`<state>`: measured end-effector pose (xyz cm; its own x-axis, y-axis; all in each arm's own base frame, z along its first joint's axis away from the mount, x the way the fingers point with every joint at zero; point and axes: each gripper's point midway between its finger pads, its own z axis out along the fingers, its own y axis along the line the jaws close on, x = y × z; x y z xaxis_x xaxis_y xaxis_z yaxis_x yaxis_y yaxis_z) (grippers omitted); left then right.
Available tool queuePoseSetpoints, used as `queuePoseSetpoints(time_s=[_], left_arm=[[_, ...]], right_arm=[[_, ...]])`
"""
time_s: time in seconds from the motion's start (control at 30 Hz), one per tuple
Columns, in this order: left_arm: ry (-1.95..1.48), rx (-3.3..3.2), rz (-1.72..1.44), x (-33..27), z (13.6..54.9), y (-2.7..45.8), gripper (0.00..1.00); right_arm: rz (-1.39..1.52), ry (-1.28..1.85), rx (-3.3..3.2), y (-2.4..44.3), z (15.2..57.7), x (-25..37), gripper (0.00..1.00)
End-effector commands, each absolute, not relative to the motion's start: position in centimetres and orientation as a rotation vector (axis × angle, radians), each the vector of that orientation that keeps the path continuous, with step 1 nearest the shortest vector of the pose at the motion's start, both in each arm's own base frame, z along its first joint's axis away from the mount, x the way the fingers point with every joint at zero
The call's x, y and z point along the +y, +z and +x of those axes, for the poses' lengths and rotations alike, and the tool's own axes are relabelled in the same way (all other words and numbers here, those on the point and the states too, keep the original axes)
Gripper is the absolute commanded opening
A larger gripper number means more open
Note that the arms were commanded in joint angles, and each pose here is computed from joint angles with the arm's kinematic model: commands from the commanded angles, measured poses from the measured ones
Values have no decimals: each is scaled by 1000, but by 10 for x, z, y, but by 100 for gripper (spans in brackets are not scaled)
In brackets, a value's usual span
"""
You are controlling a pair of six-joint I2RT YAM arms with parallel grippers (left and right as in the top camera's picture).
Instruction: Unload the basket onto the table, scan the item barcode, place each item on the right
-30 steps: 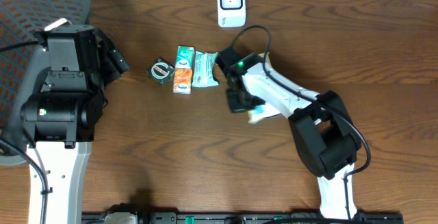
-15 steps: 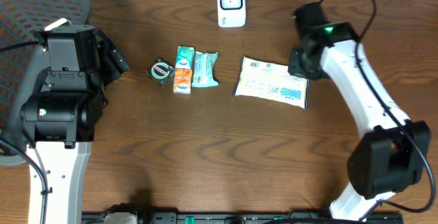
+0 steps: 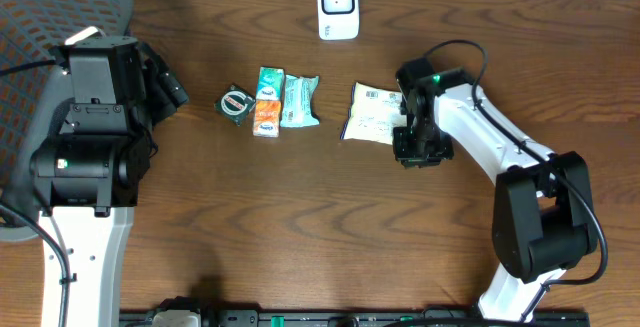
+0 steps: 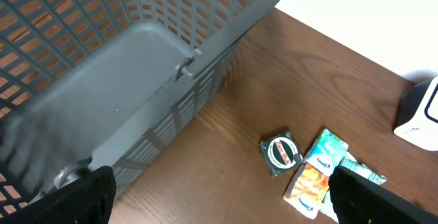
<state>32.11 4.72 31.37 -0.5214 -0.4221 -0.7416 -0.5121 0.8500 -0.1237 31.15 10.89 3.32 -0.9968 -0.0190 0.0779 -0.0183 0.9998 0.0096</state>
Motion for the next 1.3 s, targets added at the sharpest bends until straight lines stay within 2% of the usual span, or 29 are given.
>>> queuePoseSetpoints(time_s=[0.0, 0.1, 0.27, 0.33, 0.43, 0.47, 0.53, 0.6, 0.73, 0.8, 0.9, 1.03, 1.07, 1.27], left_arm=[[142, 2168, -688, 50, 319, 321, 98], [142, 2168, -688, 50, 319, 321, 98], [142, 2168, -688, 50, 319, 321, 98], [142, 2168, -688, 50, 319, 321, 98], [142, 2168, -688, 50, 319, 321, 98], [142, 2168, -688, 50, 319, 321, 98], [142, 2168, -688, 50, 319, 321, 98], [142, 2168, -688, 50, 319, 321, 98], [142, 2168, -688, 50, 319, 321, 98], [142, 2168, -688, 50, 319, 321, 98], [142, 2168, -688, 50, 319, 321, 98], [142, 2168, -688, 50, 319, 321, 98], [142, 2168, -688, 50, 319, 321, 98], [142, 2168, -688, 50, 319, 321, 98]], right_arm=[[-95, 33, -3155, 24, 333, 95, 20], [-189, -17, -3265, 23, 364, 90, 22], [-336, -121, -3561, 44, 443, 77, 24], [-370, -276, -3661, 68, 474, 80, 26], [-299, -616, -3688, 106, 497, 103, 28], [-242, -765, -3677, 123, 503, 117, 31], [-193, -874, -3650, 138, 504, 127, 35], [-201, -826, -3644, 141, 501, 125, 54], [-311, -565, -3657, 125, 497, 100, 68], [-335, -520, -3638, 113, 496, 93, 75], [-338, -488, -3600, 91, 496, 91, 82], [-330, -481, -3524, 50, 495, 93, 87], [-307, -566, -3481, 36, 495, 102, 89], [-236, -878, -3299, -2, 486, 134, 85]])
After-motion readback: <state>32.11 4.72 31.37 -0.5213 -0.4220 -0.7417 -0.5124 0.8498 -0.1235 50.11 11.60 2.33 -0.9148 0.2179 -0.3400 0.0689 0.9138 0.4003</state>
